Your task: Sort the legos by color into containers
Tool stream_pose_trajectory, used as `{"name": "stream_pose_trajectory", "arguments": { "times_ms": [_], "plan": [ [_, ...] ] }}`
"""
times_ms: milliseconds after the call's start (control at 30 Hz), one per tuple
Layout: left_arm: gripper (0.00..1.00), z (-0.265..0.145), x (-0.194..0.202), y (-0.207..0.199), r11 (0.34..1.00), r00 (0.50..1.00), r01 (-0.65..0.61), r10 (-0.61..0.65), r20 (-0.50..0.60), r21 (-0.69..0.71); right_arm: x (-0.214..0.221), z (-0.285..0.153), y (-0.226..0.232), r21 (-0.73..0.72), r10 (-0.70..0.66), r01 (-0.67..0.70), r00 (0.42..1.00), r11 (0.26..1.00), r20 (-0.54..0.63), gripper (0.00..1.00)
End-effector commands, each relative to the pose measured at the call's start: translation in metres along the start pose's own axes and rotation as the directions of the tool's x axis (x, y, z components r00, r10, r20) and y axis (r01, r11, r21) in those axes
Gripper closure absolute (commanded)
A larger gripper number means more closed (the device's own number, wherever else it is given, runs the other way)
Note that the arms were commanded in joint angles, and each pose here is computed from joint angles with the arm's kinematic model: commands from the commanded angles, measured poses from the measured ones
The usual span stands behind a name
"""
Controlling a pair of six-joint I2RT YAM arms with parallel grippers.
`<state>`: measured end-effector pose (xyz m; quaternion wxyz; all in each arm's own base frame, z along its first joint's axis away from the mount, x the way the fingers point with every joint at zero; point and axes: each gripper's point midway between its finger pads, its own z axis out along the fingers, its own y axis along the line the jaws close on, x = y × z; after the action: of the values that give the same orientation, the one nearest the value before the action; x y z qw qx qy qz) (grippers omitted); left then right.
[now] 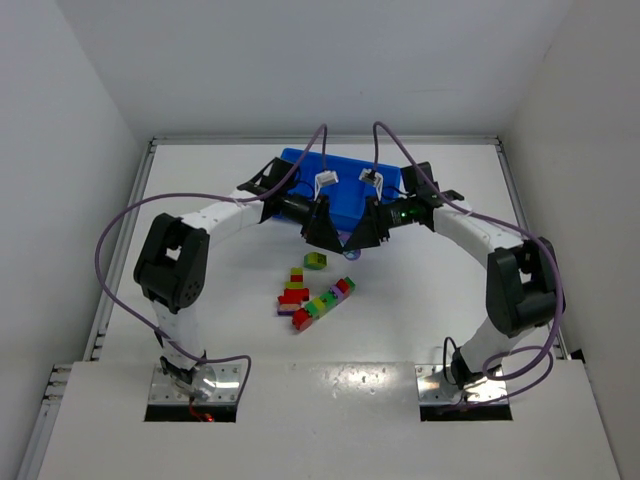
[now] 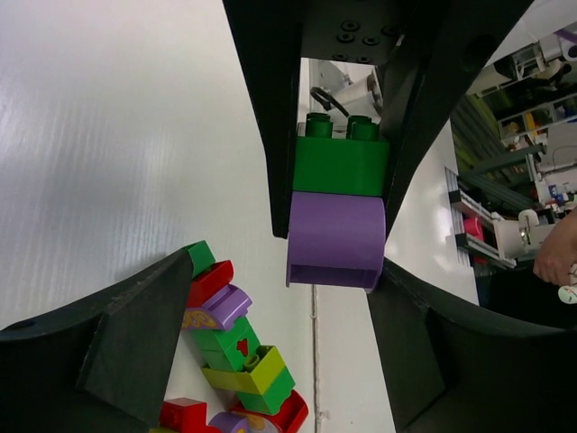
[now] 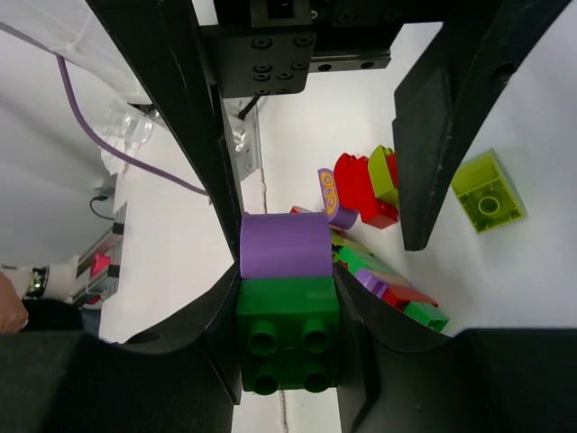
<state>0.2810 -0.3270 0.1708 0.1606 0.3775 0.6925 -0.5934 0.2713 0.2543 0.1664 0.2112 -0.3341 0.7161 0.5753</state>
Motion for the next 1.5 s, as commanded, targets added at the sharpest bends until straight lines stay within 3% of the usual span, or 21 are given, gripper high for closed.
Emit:
{"name": "stream_pose_trajectory", "arguments": {
  "times_ms": [0,367,667,967,1367,1467],
  "plan": [
    [0.20,0.002,-0.019,-0.014,0.993,0.994,-0.106,0.105,0.020,0.048,-0.012,0.003,0.008,-0.057,-0.068,0.069,0.998,0.996,0.015,1.00],
    [0.38,-0.004,-0.019,-0.024,0.990,0.992,-0.122,0.120,0.030,0.073,0.004,0.001,0.010,-0.051,-0.069,0.069,0.998,0.996,-0.010,1.00],
    [0.39,-0.006,-0.033,-0.036,0.983,0.987,-0.161,0.157,0.046,0.092,0.010,0.001,0.008,-0.044,-0.065,0.064,0.998,0.997,-0.020,1.00],
    [0.49,-0.006,-0.031,-0.036,0.983,0.989,-0.143,0.140,0.042,0.111,0.004,0.004,0.009,-0.050,-0.087,0.086,0.996,0.995,-0.019,1.00],
    [0.44,-0.001,-0.026,-0.033,0.986,0.993,-0.118,0.115,0.029,0.119,-0.007,0.007,0.010,-0.054,-0.107,0.106,0.994,0.993,-0.010,1.00],
    [0.51,0.000,-0.027,-0.033,0.985,0.992,-0.127,0.124,0.032,0.119,-0.007,0.007,0.010,-0.054,-0.107,0.106,0.994,0.993,-0.010,1.00]
  ]
}}
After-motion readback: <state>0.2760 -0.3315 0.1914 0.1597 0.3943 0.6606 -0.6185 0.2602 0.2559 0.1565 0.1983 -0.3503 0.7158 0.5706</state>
